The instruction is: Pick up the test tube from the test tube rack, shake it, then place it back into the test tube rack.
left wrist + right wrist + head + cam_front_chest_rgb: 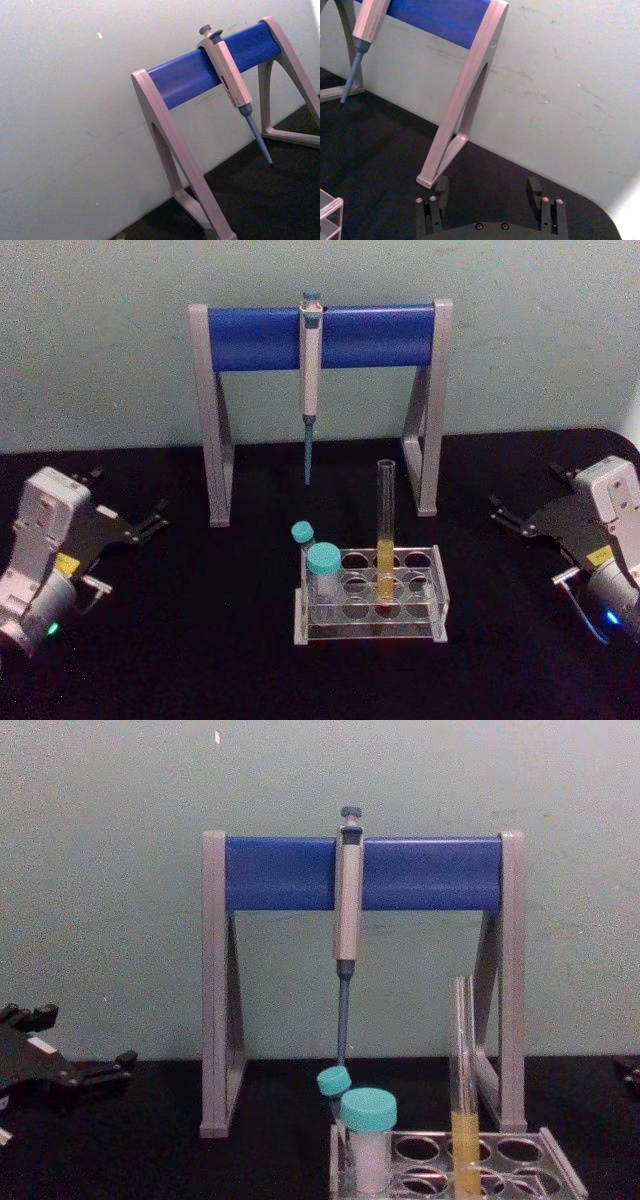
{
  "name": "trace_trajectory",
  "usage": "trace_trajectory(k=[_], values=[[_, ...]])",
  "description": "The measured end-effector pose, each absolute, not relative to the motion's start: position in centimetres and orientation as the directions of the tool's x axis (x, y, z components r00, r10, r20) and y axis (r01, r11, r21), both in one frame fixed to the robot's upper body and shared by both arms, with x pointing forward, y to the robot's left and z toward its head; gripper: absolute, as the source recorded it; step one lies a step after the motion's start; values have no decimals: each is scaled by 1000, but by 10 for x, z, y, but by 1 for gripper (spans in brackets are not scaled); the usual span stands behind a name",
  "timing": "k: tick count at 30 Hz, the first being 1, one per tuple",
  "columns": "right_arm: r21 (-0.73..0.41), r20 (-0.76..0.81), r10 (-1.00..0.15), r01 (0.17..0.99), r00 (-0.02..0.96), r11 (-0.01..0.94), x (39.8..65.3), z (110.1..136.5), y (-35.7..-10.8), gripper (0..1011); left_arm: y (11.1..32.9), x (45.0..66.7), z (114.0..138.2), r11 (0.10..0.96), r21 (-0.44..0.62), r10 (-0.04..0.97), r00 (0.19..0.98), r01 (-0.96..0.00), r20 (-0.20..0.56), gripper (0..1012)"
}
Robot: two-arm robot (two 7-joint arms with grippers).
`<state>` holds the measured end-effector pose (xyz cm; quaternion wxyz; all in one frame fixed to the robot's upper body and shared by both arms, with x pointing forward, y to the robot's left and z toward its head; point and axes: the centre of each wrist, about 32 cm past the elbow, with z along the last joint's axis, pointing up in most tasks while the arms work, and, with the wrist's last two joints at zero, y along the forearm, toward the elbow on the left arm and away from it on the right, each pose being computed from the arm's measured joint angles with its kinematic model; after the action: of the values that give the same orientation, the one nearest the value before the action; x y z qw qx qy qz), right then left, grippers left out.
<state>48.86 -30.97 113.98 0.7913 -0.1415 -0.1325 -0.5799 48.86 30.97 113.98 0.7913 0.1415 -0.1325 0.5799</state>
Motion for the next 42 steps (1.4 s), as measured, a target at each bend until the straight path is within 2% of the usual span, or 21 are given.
trace_trajectory(k=[42], values=[[-70, 374, -880, 955, 292, 287, 489, 1140, -310, 1000, 310, 489, 1140, 287, 70, 880, 292, -955, 374, 1010]])
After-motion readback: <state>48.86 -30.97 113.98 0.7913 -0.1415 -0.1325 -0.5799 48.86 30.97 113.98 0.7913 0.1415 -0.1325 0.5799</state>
